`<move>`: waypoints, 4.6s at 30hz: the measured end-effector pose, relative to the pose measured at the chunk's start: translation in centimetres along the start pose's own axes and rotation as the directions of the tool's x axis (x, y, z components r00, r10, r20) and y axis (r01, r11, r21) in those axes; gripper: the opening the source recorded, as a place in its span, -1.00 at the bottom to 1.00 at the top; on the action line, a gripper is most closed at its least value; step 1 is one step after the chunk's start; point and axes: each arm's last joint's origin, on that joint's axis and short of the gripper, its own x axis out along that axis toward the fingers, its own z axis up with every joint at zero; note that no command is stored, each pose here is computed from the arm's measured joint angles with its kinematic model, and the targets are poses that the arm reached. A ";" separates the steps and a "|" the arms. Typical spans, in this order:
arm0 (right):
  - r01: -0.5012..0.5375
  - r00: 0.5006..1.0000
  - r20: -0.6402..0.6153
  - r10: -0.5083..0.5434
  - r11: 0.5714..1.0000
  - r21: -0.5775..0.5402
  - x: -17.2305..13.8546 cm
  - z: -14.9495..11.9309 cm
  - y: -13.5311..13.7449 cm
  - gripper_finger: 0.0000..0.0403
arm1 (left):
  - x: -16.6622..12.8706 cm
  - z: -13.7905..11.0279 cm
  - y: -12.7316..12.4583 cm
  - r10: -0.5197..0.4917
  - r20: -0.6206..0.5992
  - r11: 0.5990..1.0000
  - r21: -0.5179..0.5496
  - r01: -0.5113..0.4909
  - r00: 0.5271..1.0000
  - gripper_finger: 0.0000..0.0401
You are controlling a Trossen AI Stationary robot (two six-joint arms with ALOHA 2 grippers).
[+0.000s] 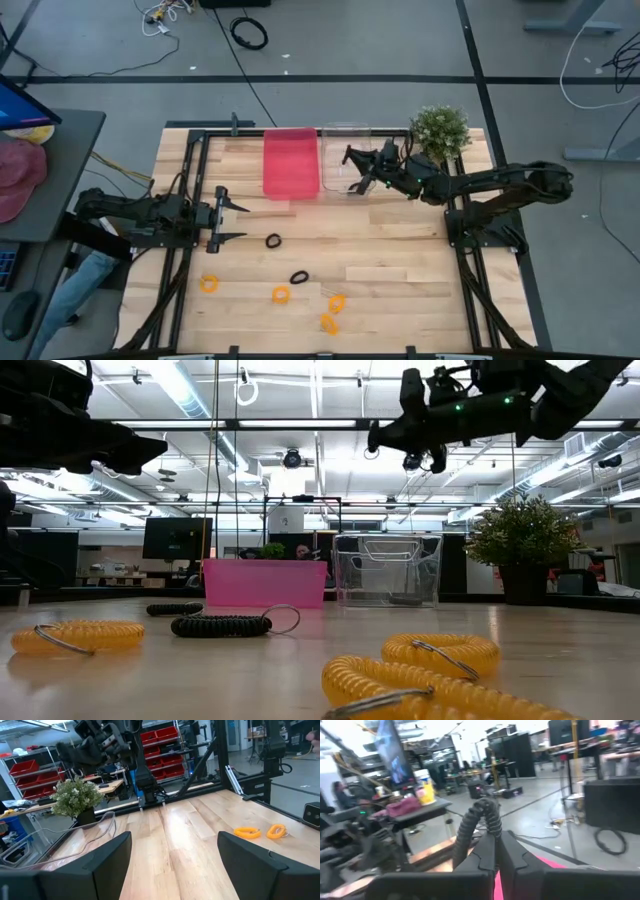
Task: Sort spring keychains
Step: Put the black spring keychain into the transparent bin
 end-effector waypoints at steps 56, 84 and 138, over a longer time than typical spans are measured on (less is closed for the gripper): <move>0.121 0.991 -0.046 -0.122 0.992 -0.020 -0.3 -1.1 -0.7 0.55 | 0.0 0.0 0.0 0.000 0.000 1.000 0.000 0.000 1.000 0.49; 0.260 0.961 -0.085 -0.262 0.965 -0.029 -0.4 -1.8 -1.3 0.63 | 0.0 0.0 0.0 0.000 0.000 1.000 0.000 0.000 1.000 0.49; -0.590 0.783 0.229 0.579 0.807 -0.025 -1.7 6.2 9.7 0.64 | 0.0 0.0 0.0 0.000 0.000 1.000 0.000 0.000 1.000 0.49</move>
